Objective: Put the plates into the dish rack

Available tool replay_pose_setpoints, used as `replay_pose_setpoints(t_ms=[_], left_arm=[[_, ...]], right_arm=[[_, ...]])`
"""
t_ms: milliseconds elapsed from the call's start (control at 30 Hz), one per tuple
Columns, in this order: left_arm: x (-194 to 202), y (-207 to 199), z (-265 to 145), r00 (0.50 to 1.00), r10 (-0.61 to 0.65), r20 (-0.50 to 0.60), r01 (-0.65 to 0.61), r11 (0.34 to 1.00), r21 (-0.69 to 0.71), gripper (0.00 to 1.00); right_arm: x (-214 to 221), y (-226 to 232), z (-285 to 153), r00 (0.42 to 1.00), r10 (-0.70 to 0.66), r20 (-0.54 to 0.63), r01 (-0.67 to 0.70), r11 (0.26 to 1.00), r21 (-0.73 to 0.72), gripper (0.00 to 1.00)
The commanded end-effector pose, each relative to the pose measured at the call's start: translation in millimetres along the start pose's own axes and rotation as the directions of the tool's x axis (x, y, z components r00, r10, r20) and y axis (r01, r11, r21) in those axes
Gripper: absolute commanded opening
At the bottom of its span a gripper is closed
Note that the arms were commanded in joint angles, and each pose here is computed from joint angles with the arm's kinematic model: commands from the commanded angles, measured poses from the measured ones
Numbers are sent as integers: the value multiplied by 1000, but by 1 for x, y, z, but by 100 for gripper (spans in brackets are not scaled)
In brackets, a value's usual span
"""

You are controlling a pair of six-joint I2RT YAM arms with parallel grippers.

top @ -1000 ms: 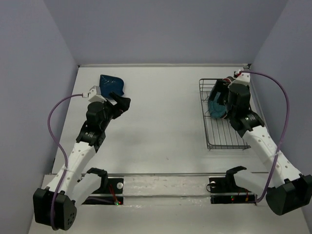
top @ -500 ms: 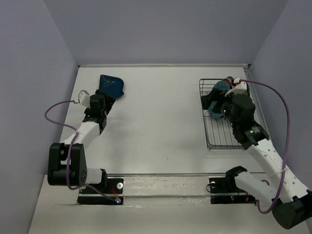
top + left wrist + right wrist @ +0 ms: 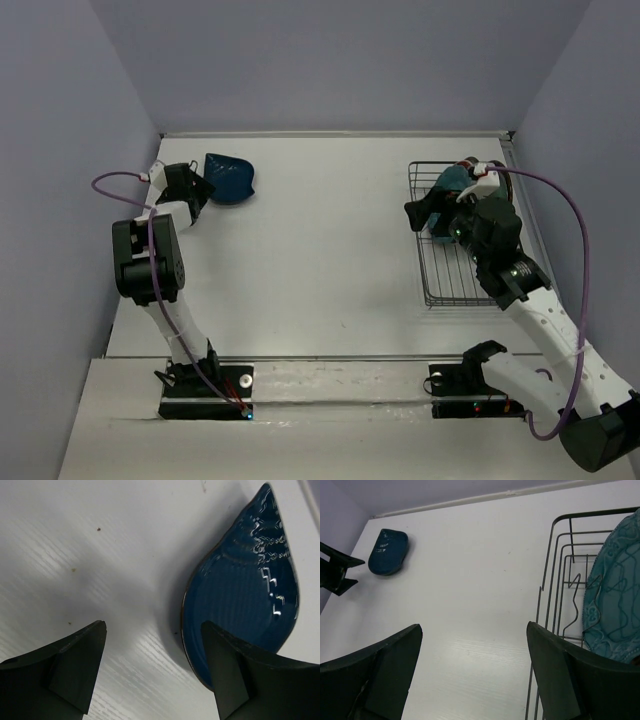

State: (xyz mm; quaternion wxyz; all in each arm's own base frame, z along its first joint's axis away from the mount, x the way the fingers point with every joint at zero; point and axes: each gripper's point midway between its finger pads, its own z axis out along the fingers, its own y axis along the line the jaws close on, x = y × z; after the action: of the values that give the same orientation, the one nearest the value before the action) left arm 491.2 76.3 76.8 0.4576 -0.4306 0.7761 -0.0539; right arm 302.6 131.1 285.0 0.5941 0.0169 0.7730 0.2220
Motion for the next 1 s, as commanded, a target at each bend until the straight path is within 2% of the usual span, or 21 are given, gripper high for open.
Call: replay_pose_setpoints(t_ms=[0,200,300,333,367,400,433,533,633,700,767,867,967], left_arm=[[-1,-24,9,996,84,-36,-81,993,90,85],[17,-30,30,989,106,-100,-94,988,122,77],[25,-25,39,987,108,-122,-96,990,105,67],[27,-23,41,986,105,-128,-92,991,100,62],[32,-27,43,984,91,-150,-73,990,118,47],[34,-28,45,984,84,-156,-66,990,122,40],[33,-30,47,985,70,-156,-50,991,126,28],[40,-30,50,983,56,-173,-33,991,130,6],[39,-31,41,986,40,-161,-14,987,159,6],[19,-54,22,994,-7,-109,33,971,236,6],[22,-72,1,993,-26,-113,59,952,301,6],[-1,-115,-58,997,-43,-59,65,901,429,6],[26,-145,-109,995,-22,-101,73,843,533,6]], right_arm=[[-11,15,1,999,-9,40,11,998,-67,90],[-5,20,5,1000,6,17,-5,995,-99,90],[-3,26,6,1000,12,10,-11,993,-119,90],[-2,26,6,1000,13,6,-12,992,-123,90],[-3,27,6,1000,15,6,-14,992,-126,90],[-2,27,6,1000,16,2,-15,992,-128,89],[-4,28,6,1000,18,6,-17,991,-131,89],[-6,33,4,1000,28,5,-27,988,-151,89],[-8,45,2,1000,29,-11,-30,978,-204,89],[-10,58,1,999,31,-31,-38,965,-261,89],[-5,70,5,997,36,-63,-53,950,-307,90],[-3,87,10,995,39,-87,-67,935,-348,90],[2,100,15,994,37,-107,-75,924,-374,91]])
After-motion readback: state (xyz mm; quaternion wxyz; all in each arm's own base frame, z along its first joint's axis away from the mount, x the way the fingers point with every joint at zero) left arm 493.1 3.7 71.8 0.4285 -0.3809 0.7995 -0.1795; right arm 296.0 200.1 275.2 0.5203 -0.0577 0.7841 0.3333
